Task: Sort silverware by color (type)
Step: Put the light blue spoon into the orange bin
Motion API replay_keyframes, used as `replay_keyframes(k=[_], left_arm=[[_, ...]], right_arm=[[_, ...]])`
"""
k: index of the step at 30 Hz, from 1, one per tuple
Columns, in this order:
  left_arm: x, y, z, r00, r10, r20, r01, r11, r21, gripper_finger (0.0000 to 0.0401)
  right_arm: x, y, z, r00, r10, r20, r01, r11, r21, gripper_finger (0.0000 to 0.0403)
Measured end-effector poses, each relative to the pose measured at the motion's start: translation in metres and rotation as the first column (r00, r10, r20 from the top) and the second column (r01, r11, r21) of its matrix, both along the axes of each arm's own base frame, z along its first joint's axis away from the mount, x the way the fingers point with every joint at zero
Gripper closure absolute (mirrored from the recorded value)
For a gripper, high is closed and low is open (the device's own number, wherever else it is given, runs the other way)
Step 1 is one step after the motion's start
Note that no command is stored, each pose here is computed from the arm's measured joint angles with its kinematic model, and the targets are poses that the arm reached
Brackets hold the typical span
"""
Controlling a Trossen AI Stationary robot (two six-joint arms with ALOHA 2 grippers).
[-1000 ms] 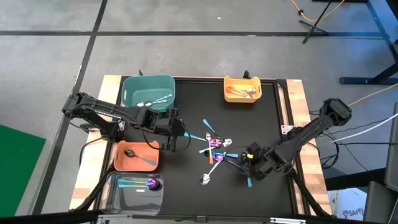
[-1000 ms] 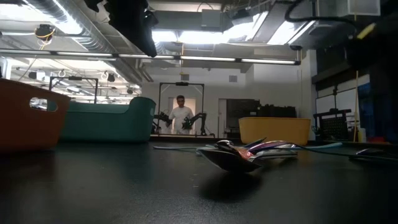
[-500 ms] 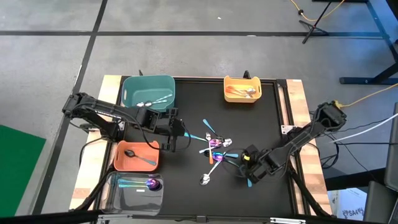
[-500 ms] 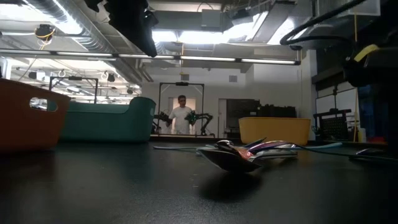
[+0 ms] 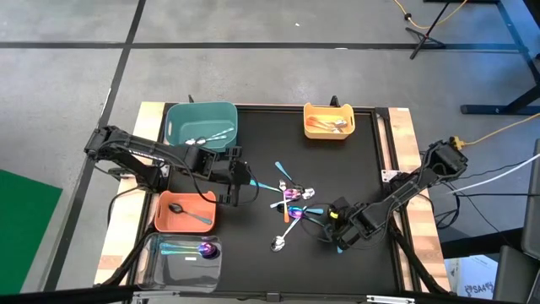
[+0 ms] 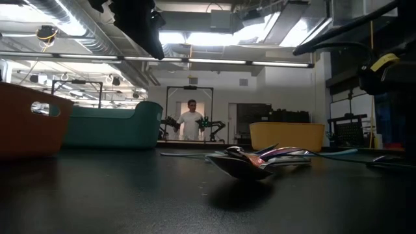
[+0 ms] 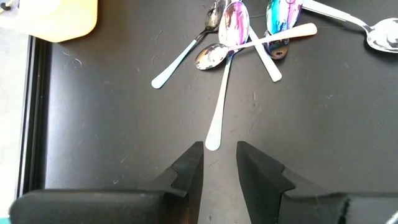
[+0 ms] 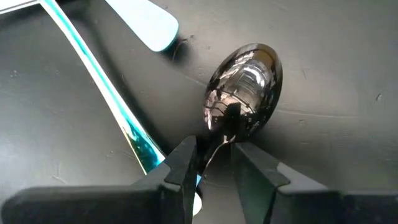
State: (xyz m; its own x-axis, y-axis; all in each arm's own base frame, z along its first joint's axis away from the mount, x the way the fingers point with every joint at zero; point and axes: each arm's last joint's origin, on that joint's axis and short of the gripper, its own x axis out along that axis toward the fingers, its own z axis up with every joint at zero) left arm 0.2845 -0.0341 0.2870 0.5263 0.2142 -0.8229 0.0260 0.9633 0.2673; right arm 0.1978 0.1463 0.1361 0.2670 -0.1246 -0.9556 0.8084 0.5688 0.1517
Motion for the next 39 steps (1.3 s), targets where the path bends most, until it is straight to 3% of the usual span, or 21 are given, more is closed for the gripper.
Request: replay_keyframes(k=[8,17,20,30,39], left_arm=[[0.000,0.000,0.000,1.000,0.000,0.000,0.000,1.000,0.000,0.0311],[0.000,-0.001,0.001,1.000,-0.011,0.004,0.011,1.000,-0.021,0.0311],[-0.007,0.000,0.007,1.000,-0.011,0.019,0.012,1.000,-0.023,0.0311],[-0.057,0.005,0.049,0.992,0.009,0.129,-0.002,0.998,-0.059,0.0311],[-0.115,0.007,0.068,0.961,0.069,0.266,-0.044,0.994,-0.098,0.0311]], right_arm=[[0.000,0.000,0.000,1.000,0.000,-0.003,0.000,1.000,0.003,0.0311],[0.000,0.000,-0.001,1.000,0.001,-0.002,-0.001,1.000,0.004,0.0392],[0.000,0.000,-0.001,1.000,0.001,-0.002,-0.001,1.000,0.004,0.0397],[0.003,0.003,0.008,0.999,0.028,-0.031,-0.028,1.000,0.001,0.0399],[0.023,0.016,0.050,0.990,0.144,-0.007,-0.144,0.990,0.001,0.0401]])
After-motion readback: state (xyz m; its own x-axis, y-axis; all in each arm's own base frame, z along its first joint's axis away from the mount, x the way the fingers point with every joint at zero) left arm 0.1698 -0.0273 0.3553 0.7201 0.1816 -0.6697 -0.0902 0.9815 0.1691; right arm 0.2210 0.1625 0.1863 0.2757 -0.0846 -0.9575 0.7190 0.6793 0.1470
